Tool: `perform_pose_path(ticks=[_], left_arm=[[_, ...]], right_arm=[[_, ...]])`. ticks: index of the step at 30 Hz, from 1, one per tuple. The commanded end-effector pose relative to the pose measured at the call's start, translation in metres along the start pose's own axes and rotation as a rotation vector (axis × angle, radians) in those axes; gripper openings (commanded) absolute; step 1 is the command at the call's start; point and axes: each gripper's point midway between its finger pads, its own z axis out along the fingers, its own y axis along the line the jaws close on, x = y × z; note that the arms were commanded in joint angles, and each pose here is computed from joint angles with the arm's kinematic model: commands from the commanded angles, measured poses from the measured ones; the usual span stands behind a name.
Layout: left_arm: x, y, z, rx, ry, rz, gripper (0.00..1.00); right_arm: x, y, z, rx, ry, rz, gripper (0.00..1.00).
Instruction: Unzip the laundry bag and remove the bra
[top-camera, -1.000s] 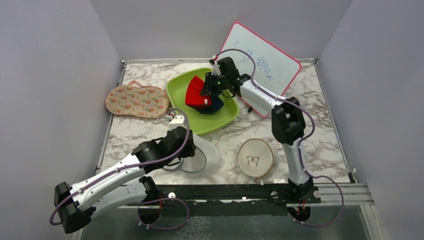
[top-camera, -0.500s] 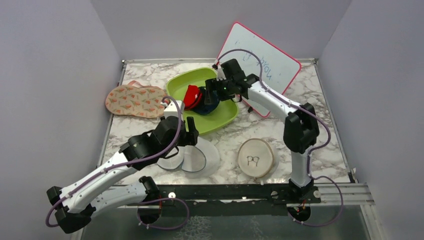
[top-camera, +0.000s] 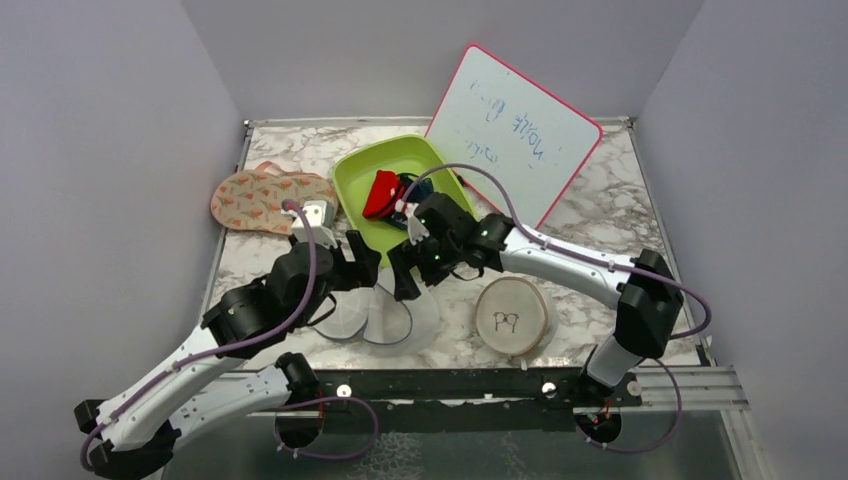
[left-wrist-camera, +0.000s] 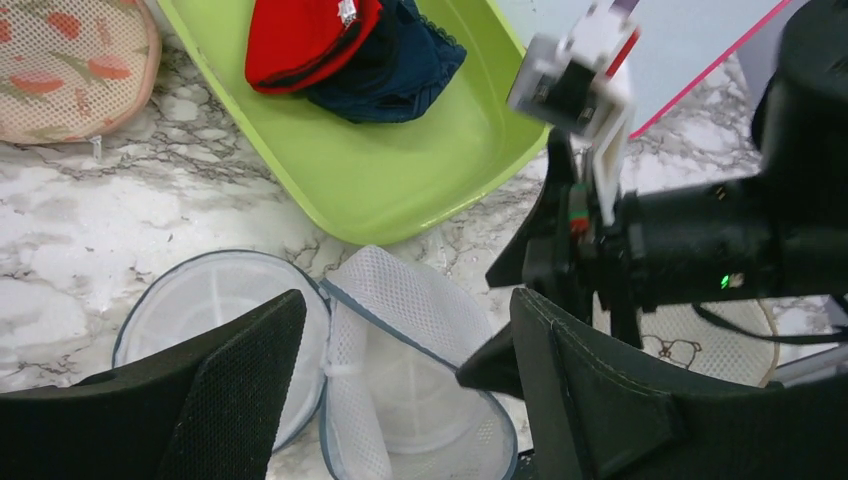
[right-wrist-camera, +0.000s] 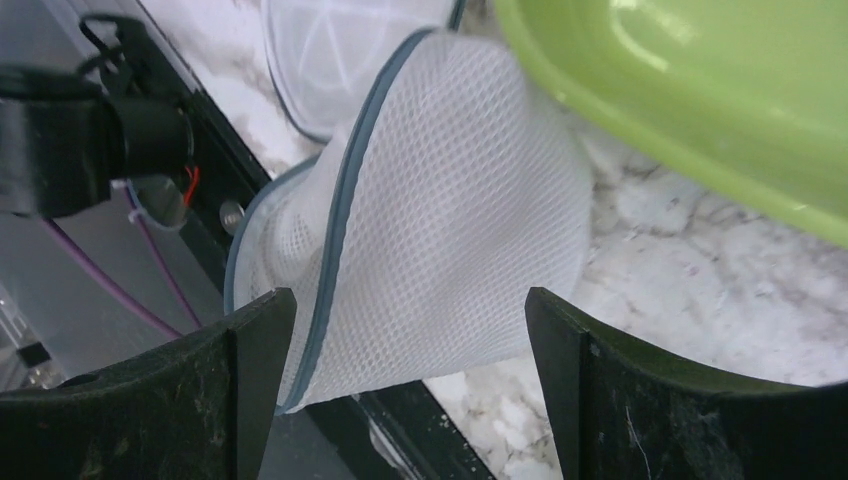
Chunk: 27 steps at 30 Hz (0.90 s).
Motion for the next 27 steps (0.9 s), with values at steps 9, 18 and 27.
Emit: perform_pose_path(ticks=[9,18,27], left_arm=[[0.025,0.006,0.013,-0.037,0.065,0.020,0.71],[0.095,0.017,0.041,-0.093,0.234,-0.013,0.70],[0.136,0.044,0.045,-0.146,0.203,-0.242,0.69]], right_arm=[[0.037,-0.023,0.012,0.198,0.076,-0.021,0.39],[0.046,-0.076,-0.022,0.399,0.007,0.021,0.03],[0.065,-0.103,-0.034,0.406,0.008,0.100,0.03]])
